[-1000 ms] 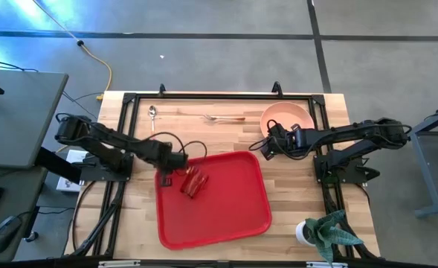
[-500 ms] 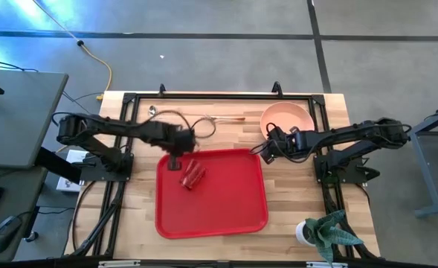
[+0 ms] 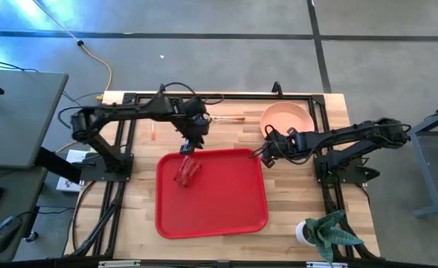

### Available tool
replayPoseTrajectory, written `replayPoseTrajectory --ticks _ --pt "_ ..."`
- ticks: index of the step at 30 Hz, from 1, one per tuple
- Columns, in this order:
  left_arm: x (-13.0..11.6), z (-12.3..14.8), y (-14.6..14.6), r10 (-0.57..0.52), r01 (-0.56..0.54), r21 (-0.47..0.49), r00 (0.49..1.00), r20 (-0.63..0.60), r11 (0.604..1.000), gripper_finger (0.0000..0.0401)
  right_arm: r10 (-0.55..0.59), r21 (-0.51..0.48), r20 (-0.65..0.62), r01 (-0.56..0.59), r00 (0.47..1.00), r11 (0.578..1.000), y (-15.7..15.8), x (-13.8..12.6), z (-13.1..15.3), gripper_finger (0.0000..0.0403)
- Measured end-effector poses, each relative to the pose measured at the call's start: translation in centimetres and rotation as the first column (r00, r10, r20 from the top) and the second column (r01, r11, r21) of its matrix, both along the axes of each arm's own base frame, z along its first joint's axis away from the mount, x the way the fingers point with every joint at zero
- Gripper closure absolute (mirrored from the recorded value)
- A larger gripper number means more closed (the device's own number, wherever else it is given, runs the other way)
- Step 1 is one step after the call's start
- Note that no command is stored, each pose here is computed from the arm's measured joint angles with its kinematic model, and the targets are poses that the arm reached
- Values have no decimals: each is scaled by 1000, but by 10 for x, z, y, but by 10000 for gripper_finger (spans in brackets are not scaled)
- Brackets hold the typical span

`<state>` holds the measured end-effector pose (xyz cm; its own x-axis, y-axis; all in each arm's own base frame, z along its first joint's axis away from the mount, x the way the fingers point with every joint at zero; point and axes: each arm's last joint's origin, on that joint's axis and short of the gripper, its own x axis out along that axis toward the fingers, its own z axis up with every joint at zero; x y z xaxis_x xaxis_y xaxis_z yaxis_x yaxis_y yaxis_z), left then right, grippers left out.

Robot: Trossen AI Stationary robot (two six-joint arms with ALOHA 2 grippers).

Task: Pick and place plate/cup/fork/spoon on tray
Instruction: Put the brown cup on the red tray

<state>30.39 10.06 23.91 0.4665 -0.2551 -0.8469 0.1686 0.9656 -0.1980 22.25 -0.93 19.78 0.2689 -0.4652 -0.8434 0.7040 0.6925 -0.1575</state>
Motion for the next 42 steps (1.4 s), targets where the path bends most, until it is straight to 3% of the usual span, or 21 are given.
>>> replayPoseTrajectory --ticks 5,10,17,24,33,42 --pt "12 -21 7 -92 81 -72 982 -165 994 226 38 -12 9 -38 999 999 0 3 1 297" --pt "24 -29 12 -182 152 -126 944 -274 980 202 37 -18 13 -37 999 999 0 3 1 297" --pt "24 -38 10 -219 133 -246 904 -366 960 207 36 -24 12 -35 999 999 0 3 0 297" --pt "15 -35 6 -214 83 -291 864 -456 953 208 42 -24 -8 -43 999 999 -1 -2 -11 297" --pt "15 -35 6 -184 45 -288 859 -478 956 214 59 5 -3 -59 998 998 0 -1 -11 297" --pt "18 -36 2 -202 77 -279 867 -455 957 272 52 35 7 -53 999 998 1 -1 -11 297"
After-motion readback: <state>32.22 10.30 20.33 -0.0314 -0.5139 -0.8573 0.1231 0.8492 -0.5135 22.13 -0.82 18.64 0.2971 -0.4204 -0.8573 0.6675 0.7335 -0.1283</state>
